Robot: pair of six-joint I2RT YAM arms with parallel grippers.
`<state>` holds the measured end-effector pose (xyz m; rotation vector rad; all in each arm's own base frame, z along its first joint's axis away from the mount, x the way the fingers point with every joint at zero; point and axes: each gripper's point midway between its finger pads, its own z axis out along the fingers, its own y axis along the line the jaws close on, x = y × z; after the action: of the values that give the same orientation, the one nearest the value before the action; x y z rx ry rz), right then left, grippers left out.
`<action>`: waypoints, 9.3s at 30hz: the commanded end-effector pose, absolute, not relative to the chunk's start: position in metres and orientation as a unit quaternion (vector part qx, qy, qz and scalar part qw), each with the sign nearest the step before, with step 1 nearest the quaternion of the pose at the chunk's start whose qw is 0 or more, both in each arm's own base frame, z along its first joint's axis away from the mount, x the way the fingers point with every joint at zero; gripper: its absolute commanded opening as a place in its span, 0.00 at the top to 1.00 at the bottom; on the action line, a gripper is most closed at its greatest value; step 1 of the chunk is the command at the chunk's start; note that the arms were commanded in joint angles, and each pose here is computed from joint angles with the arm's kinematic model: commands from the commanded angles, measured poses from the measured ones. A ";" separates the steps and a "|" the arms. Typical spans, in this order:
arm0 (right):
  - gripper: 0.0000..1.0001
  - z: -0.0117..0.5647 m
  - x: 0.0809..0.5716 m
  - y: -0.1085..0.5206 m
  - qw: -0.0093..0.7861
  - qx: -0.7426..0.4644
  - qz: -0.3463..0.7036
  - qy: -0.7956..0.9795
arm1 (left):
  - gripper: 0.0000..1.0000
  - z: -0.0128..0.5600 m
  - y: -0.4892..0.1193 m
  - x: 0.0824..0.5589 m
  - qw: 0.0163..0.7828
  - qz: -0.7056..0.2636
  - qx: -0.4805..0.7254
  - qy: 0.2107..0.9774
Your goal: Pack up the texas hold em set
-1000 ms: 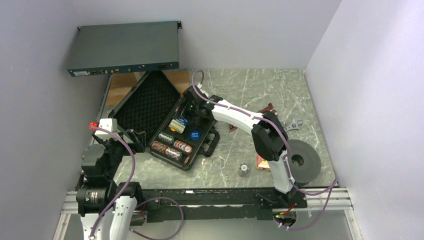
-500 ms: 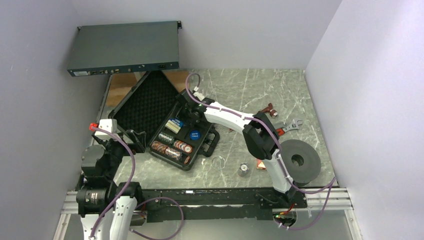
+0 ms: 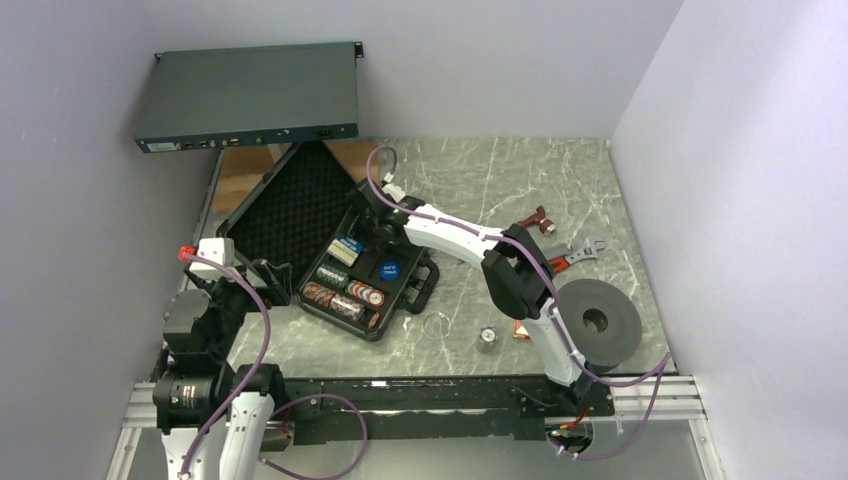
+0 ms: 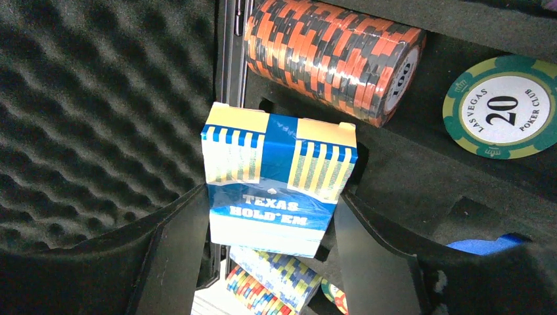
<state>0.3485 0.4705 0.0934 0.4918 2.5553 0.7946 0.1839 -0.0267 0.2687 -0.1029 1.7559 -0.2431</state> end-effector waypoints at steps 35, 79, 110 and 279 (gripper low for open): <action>0.06 0.107 0.302 0.429 0.207 0.099 0.219 0.948 | 0.01 0.270 -0.019 0.190 0.632 -0.092 -0.064 0.767; 1.00 0.113 0.353 0.516 0.284 0.018 0.339 0.897 | 0.01 0.259 -0.018 0.199 0.608 -0.090 -0.068 0.786; 1.00 0.102 0.331 0.454 0.277 -0.009 0.264 0.924 | 0.01 0.256 -0.016 0.201 0.601 -0.086 -0.073 0.791; 1.00 0.113 0.173 0.188 0.227 0.031 0.032 0.973 | 0.02 0.243 -0.076 0.210 0.550 -0.203 0.055 0.808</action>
<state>0.1506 0.1770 0.0855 0.0925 2.7756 0.0600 0.2061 -0.0765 0.2353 0.1138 1.9495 -0.4913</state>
